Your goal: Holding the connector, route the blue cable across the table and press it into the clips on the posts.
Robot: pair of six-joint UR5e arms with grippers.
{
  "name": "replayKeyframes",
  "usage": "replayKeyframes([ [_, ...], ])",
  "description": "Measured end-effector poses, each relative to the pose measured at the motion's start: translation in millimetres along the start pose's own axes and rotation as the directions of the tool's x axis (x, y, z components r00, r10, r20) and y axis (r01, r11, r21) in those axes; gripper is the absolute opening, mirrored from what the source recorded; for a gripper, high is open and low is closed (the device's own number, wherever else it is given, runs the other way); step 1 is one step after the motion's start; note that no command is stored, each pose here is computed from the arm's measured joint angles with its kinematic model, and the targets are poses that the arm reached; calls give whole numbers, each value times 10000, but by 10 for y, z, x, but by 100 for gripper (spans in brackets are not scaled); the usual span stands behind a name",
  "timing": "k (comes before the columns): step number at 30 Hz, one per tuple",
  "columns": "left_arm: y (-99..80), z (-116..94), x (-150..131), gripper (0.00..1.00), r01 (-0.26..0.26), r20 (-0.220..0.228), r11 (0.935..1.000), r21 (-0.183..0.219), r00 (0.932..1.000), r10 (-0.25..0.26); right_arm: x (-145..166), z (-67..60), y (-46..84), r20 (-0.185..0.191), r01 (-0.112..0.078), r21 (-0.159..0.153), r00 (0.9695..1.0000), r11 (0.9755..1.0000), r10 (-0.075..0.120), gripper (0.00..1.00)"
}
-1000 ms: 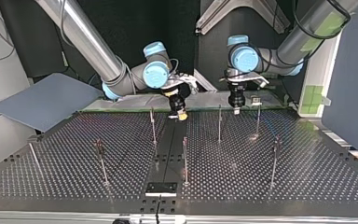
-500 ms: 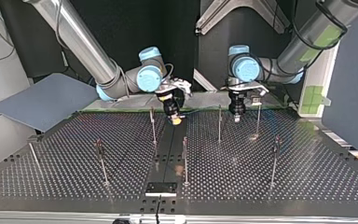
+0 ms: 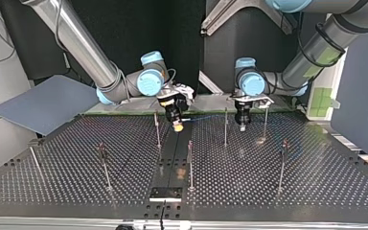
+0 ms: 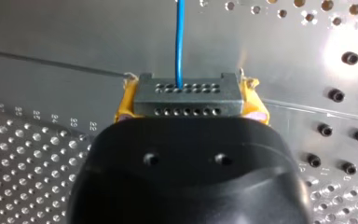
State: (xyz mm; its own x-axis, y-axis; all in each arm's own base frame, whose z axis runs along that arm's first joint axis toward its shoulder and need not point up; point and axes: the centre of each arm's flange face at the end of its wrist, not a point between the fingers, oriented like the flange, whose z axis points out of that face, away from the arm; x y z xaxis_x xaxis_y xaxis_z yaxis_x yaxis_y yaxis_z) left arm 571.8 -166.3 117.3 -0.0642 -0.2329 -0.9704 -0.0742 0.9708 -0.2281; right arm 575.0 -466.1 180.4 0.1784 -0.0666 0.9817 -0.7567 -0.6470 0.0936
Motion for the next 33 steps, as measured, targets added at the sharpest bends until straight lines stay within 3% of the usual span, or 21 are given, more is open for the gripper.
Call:
replayKeyframes([
  [8,63,76,-51,0,-51,-131,9998,-196,9999,48,7,13,26,-59,-17,18,10000,10000,17,0],
  [9,72,77,-52,11,-61,-154,9997,-225,9999,57,7,13,26,-59,-18,19,10000,10000,18,0],
  [10,79,77,-51,11,-71,-179,9997,-247,9998,67,7,13,27,-59,-20,18,10000,10000,20,0],
  [12,95,71,-46,29,-107,-274,9995,-302,9996,99,6,15,34,-58,-24,9,10000,10000,24,0],
  [13,101,66,-42,29,-125,-329,9994,-334,9994,114,6,16,35,-60,-25,7,10000,10000,25,0],
  [15,119,50,-30,61,-177,-468,9988,-447,9988,156,4,16,38,-56,-27,4,10000,10000,27,0],
  [16,126,42,-25,61,-199,-522,9985,-504,9985,173,3,16,39,-52,-27,3,10000,10000,27,0],
  [17,131,35,-21,87,-224,-574,9982,-563,9982,192,1,16,43,-46,-28,-3,10000,10000,28,0],
  [18,137,23,-15,100,-266,-648,9975,-649,9976,224,1,17,45,-45,-29,-6,10000,10000,29,0],
  [27,169,-205,43,100,-654,-1347,9882,-1388,9898,466,-6,5,44,45,-27,-17,10000,10000,27,0],
  [33,137,-418,-55,100,-338,-1049,9845,-1720,9944,158,-11,3,45,74,-68,-44,9999,10000,69,0],
])
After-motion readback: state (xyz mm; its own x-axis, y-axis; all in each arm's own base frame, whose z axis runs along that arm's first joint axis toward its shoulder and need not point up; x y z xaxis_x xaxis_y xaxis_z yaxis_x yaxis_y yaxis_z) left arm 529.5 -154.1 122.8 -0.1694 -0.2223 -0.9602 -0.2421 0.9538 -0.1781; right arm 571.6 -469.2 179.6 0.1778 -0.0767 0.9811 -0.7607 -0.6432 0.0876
